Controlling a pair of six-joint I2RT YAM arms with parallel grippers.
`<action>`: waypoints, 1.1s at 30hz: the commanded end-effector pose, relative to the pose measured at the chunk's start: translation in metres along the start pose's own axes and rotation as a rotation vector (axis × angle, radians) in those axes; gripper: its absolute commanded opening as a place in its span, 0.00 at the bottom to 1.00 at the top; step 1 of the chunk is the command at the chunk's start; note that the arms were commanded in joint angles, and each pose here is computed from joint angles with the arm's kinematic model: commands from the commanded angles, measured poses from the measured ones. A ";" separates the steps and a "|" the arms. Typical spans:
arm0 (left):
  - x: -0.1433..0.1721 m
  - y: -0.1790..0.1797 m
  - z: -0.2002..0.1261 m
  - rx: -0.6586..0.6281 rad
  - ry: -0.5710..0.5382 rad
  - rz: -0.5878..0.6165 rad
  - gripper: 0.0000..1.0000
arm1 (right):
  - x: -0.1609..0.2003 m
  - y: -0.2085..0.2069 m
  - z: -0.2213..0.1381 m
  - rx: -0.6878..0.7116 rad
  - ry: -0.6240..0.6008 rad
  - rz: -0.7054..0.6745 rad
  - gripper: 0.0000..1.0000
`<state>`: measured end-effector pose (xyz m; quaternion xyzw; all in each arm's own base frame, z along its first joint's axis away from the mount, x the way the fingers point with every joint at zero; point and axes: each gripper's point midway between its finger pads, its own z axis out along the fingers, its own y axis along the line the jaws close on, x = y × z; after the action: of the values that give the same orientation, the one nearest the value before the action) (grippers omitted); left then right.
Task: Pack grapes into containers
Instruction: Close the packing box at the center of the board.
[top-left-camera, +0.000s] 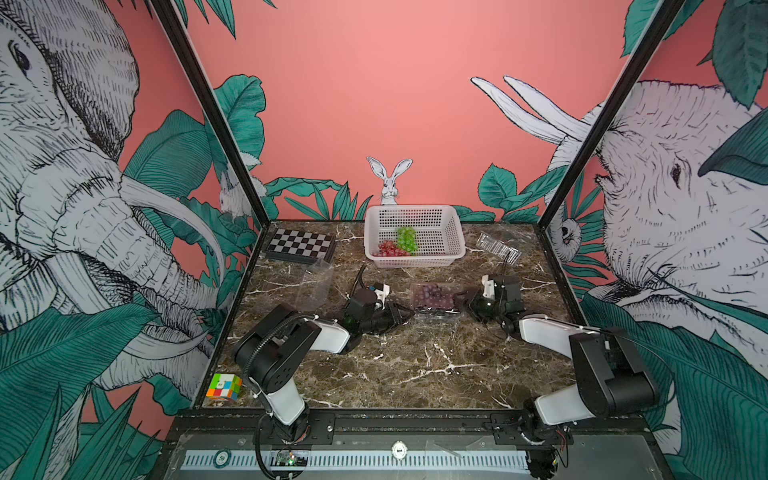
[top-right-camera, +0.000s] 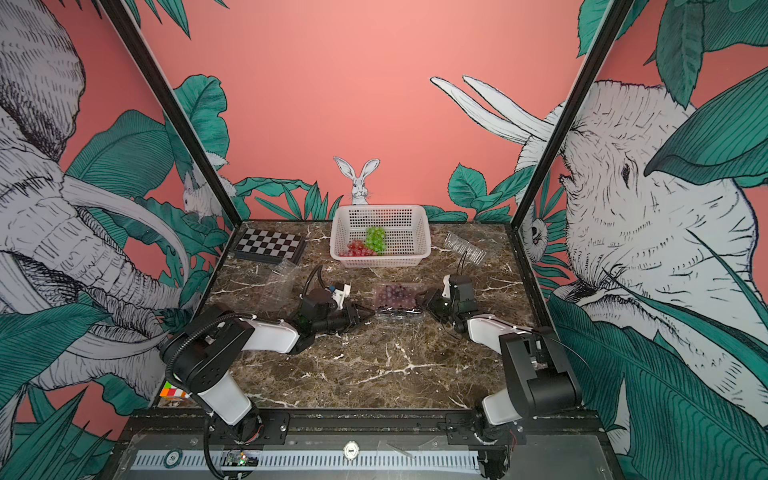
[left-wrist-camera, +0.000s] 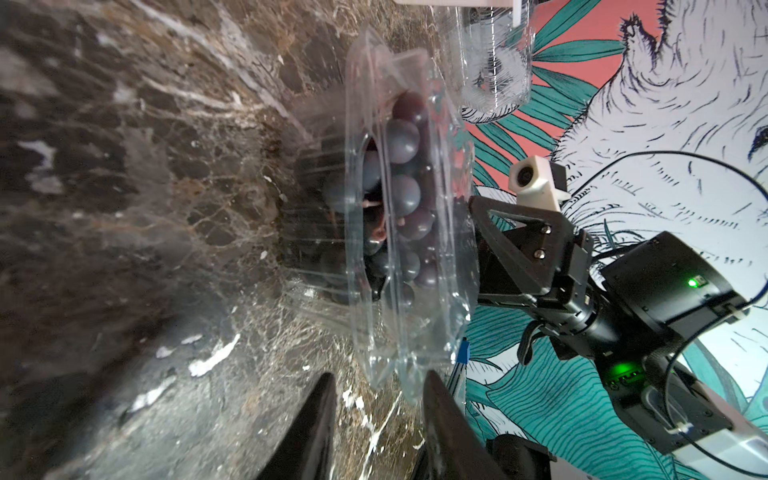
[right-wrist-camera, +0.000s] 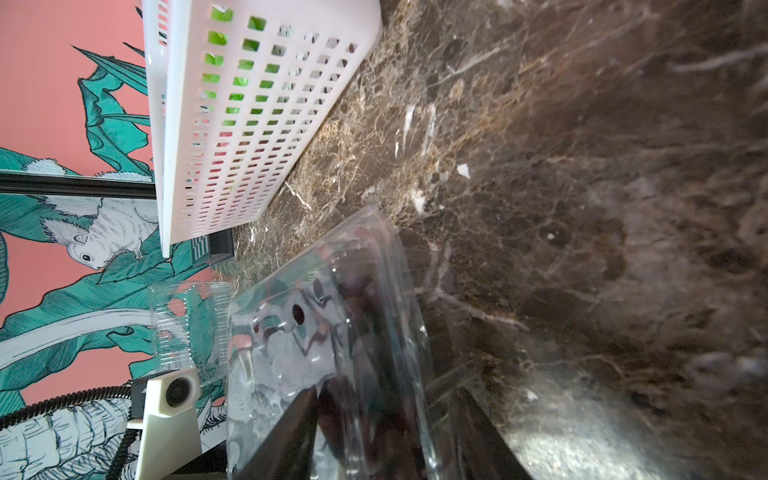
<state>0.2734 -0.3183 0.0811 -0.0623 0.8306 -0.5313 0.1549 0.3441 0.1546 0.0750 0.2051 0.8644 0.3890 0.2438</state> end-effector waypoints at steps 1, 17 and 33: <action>-0.002 0.001 0.001 0.005 -0.025 0.011 0.34 | -0.001 -0.002 0.000 -0.008 -0.009 0.004 0.50; -0.006 -0.001 0.008 0.009 -0.043 0.021 0.28 | 0.002 -0.003 0.003 -0.016 -0.003 0.012 0.50; -0.005 -0.009 0.014 0.013 -0.031 0.048 0.25 | 0.004 -0.003 0.004 -0.016 -0.006 0.015 0.49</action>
<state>0.2787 -0.3255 0.0754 -0.0609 0.8314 -0.5253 0.1709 0.3455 0.1549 0.0742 0.2115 0.8586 0.3958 0.2478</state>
